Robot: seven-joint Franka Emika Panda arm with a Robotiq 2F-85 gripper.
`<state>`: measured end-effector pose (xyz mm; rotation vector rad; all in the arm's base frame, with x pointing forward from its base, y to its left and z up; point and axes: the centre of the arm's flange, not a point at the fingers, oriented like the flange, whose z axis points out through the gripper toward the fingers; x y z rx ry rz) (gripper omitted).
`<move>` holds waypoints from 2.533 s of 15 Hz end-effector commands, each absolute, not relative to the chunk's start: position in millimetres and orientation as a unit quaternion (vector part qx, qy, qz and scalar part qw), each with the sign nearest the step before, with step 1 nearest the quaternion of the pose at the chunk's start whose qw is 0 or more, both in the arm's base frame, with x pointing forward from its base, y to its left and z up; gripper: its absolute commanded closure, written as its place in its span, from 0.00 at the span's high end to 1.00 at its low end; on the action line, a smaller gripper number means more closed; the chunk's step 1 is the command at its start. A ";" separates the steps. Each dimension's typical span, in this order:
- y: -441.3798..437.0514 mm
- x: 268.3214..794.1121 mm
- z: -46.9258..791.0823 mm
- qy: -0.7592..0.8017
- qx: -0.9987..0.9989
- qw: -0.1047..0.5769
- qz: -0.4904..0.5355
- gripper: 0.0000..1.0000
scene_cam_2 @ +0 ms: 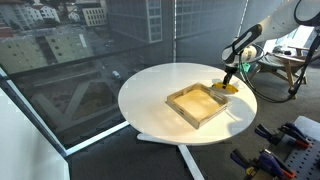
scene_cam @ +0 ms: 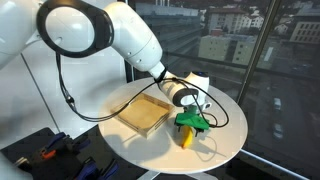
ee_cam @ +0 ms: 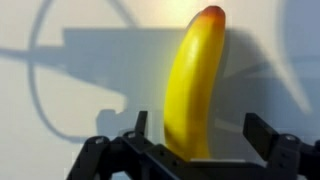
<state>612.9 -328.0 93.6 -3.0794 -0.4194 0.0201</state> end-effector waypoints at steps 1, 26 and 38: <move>-328.0 614.5 97.2 -0.135 -0.991 0.009 0.012 0.64; -329.7 621.0 146.5 -0.133 -0.991 0.001 -0.017 0.16; -329.9 625.2 175.3 -0.128 -0.991 -0.007 -0.030 0.17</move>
